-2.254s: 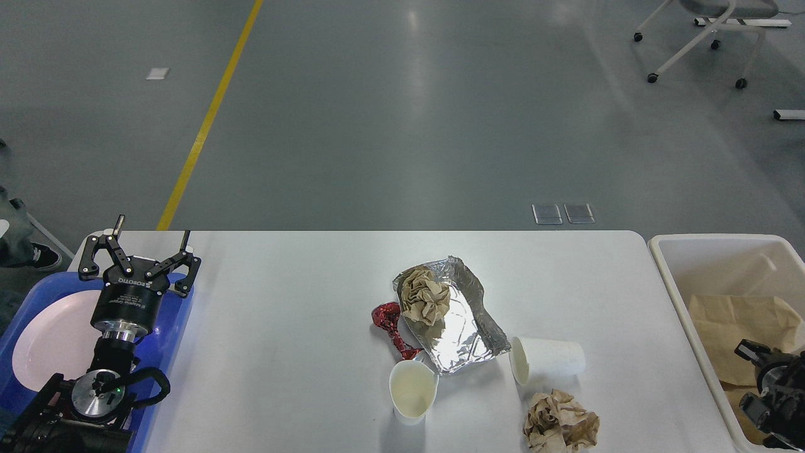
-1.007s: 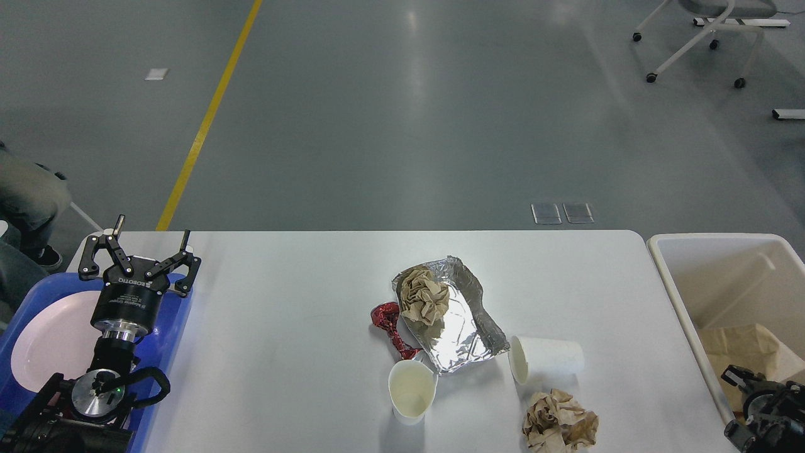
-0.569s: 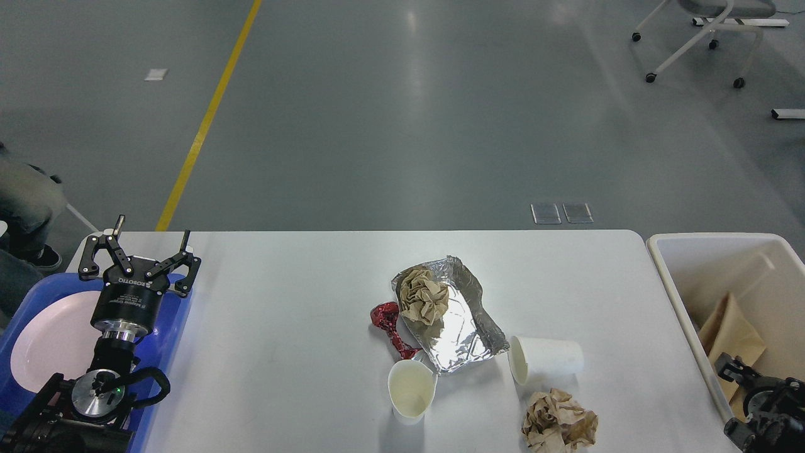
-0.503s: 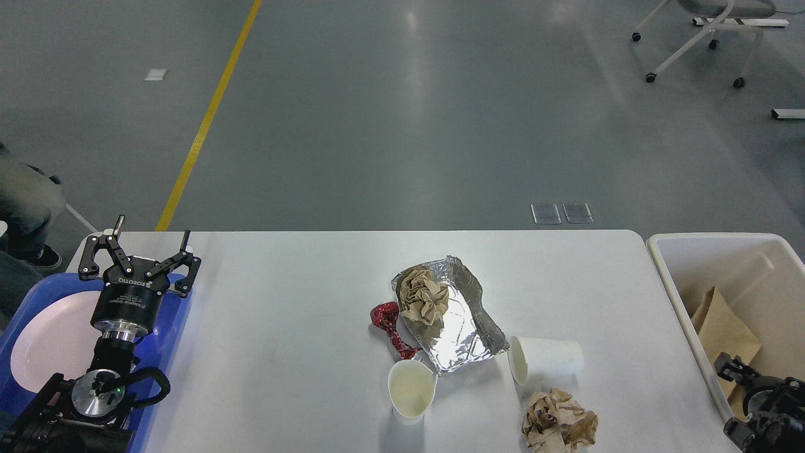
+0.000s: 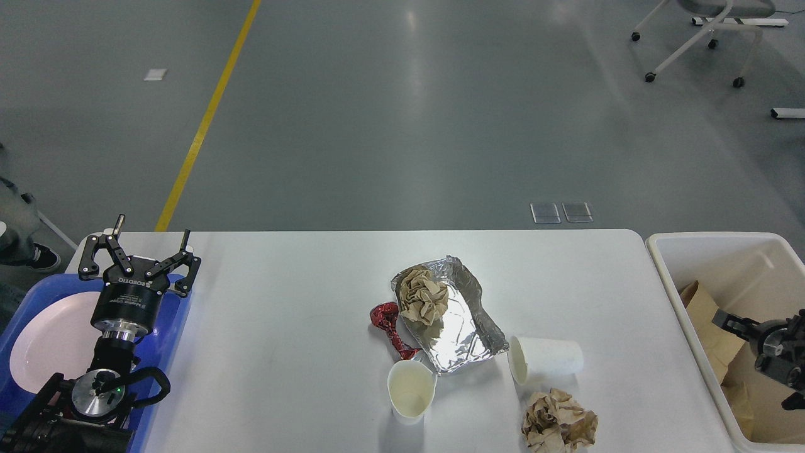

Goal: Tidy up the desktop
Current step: 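Release the paper bag inside the bin, then raise the right gripper out of the bin, then lower the right gripper onto the crumpled brown paper beside the cup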

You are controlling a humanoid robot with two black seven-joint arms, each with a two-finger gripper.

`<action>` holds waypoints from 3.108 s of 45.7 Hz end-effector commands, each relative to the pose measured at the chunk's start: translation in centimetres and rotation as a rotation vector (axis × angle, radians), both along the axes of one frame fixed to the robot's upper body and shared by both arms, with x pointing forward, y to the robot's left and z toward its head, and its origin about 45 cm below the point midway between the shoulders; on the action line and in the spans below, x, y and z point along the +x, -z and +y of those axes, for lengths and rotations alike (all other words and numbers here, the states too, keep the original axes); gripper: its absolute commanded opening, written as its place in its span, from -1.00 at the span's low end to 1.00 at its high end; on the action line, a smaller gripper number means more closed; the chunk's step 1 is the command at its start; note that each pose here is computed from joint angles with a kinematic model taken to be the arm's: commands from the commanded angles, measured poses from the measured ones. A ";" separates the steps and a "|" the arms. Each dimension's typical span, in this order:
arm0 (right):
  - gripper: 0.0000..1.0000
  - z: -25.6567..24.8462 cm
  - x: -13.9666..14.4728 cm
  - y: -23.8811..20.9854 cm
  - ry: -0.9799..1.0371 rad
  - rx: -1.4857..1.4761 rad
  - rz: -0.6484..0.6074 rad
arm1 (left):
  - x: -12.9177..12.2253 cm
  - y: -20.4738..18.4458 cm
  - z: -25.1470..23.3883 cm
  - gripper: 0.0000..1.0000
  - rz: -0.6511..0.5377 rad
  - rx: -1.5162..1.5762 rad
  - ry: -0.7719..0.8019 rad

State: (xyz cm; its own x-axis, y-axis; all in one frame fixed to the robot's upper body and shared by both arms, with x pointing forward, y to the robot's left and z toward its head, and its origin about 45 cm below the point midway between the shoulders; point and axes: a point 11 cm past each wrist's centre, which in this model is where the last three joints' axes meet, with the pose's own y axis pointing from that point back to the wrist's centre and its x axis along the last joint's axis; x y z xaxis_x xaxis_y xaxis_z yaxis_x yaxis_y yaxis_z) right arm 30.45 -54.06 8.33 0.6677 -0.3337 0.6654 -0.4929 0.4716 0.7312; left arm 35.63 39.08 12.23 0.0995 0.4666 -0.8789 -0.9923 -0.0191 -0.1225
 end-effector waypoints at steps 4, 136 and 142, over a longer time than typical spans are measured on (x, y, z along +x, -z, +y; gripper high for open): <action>1.00 2.8 2.8 -6.0 -0.114 0.116 0.224 | 0.0 0.0 0.0 0.93 0.000 0.000 0.000; 1.00 28.0 -7.3 0.1 -0.443 0.344 0.636 | 0.0 0.0 0.0 0.93 0.000 0.000 0.000; 1.00 28.1 -7.2 1.5 -0.425 0.346 0.610 | 0.0 0.0 0.0 0.93 0.000 0.000 0.000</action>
